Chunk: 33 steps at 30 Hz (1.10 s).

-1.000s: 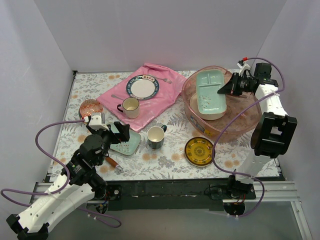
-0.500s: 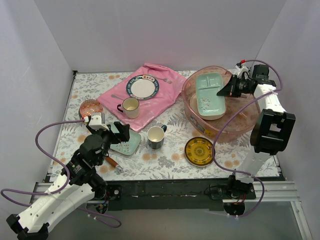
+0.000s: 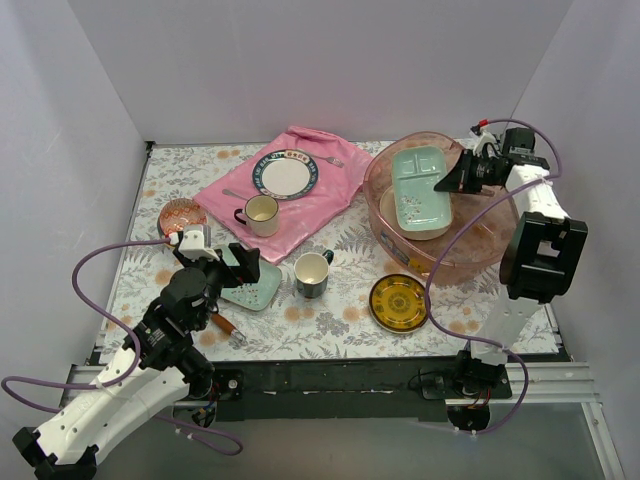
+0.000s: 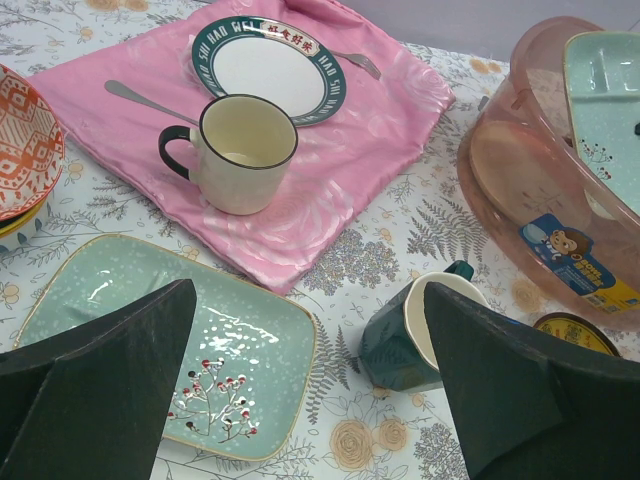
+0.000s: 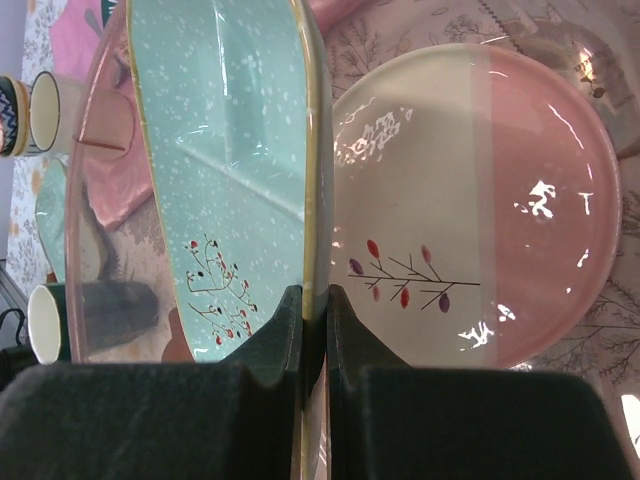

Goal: Place the mixed dishes into the plastic bin
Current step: Place the plate in the plastic bin.

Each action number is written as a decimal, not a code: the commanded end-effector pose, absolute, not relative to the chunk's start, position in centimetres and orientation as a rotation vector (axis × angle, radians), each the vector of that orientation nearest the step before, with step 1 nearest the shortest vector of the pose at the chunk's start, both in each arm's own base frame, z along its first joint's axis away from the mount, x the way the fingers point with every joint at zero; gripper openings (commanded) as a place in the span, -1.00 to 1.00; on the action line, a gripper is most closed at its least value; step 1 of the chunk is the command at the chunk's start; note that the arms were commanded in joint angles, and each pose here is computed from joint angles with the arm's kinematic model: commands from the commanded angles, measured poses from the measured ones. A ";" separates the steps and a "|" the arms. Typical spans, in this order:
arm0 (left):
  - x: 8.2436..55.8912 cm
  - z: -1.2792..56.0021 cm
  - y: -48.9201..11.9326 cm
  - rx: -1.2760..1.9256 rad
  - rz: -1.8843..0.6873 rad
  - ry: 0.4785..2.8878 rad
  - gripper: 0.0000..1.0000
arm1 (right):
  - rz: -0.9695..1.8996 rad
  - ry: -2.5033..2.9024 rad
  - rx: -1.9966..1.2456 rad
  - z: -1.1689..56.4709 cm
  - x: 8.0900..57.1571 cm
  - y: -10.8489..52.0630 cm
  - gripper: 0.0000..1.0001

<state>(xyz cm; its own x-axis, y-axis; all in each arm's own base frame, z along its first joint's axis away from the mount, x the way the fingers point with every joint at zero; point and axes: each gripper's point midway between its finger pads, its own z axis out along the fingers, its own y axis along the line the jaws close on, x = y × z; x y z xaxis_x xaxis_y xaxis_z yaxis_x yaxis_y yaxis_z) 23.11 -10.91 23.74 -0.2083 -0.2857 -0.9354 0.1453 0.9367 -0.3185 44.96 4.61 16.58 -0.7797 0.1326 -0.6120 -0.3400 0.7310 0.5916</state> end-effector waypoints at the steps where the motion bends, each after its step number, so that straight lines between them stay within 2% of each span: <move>1: 23.3 24.2 -10.7 -0.105 -0.376 1.728 0.96 | 0.957 2.192 -0.229 19.0 46.7 5.3 -0.97; 22: 23.3 24.1 -10.6 -0.106 -0.368 1.732 0.96 | 0.857 2.378 -0.144 11.6 48.7 4.9 -0.97; 33: 23.4 24.0 -10.7 -0.104 -0.367 1.736 0.96 | 0.838 2.420 -0.123 9.6 49.1 4.5 -0.78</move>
